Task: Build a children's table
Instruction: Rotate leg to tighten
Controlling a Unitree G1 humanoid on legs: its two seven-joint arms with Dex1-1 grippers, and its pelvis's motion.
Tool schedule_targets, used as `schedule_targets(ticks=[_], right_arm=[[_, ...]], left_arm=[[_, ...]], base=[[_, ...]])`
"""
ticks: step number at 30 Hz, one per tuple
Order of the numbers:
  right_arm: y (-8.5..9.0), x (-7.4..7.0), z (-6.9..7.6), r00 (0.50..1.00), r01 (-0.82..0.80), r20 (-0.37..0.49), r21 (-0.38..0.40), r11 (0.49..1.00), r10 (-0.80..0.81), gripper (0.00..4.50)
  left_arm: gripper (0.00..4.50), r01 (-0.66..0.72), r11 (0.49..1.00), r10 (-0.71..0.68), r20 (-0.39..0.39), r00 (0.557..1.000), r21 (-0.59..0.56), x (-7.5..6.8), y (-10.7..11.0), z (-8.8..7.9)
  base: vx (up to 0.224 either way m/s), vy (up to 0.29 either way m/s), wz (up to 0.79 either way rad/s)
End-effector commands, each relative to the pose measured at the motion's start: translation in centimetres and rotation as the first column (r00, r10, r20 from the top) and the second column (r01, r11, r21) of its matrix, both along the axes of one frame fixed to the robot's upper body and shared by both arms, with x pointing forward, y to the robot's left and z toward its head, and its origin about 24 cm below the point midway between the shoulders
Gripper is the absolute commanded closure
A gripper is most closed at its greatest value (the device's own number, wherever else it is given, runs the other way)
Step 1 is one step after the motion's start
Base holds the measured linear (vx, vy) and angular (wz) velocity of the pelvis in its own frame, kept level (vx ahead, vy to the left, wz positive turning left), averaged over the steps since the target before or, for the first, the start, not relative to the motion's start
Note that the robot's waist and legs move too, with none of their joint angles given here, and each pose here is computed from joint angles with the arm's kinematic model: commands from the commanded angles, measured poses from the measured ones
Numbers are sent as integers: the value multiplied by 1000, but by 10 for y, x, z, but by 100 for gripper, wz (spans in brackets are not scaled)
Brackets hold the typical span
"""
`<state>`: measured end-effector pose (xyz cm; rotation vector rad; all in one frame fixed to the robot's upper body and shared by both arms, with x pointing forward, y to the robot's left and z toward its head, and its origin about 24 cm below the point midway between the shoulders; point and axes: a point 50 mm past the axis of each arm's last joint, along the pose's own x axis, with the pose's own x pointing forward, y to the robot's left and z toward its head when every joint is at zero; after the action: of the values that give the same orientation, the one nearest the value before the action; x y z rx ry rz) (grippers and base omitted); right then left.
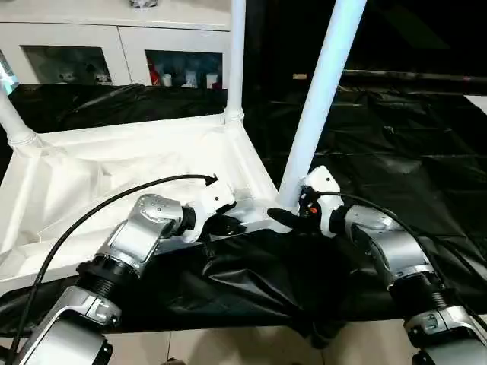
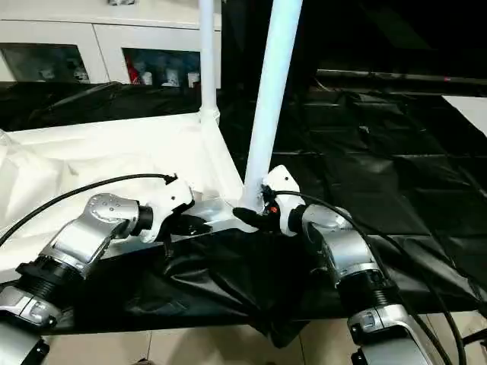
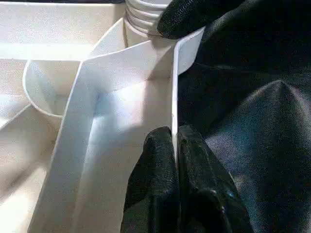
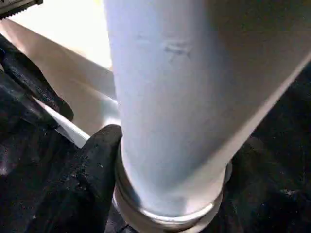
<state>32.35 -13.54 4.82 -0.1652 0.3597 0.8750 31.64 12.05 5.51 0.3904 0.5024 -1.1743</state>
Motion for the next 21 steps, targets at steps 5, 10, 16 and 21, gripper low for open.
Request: schedule_targets(ticks=[5, 10, 16, 21], right_arm=[[-2, 5, 1, 998, 55, 8, 36, 998, -56, 174], [9, 10, -18, 961, 278, -34, 49, 959, -276, 175], [44, 24, -29, 817, 573, -84, 4, 819, -571, 175], [75, 26, -21, 859, 510, -92, 74, 857, -504, 103]], left_arm=[[450, -44, 998, 43, -26, 999, -36, -4, -2, -9], [450, -175, 984, 175, 29, 984, -22, 10, -17, -11], [450, -287, 958, 288, 59, 956, -30, 24, -64, -8], [450, -244, 969, 246, 63, 967, -49, 21, -89, -7]], base=[[0, 0, 0], [0, 0, 0], [0, 0, 0], [0, 0, 0]])
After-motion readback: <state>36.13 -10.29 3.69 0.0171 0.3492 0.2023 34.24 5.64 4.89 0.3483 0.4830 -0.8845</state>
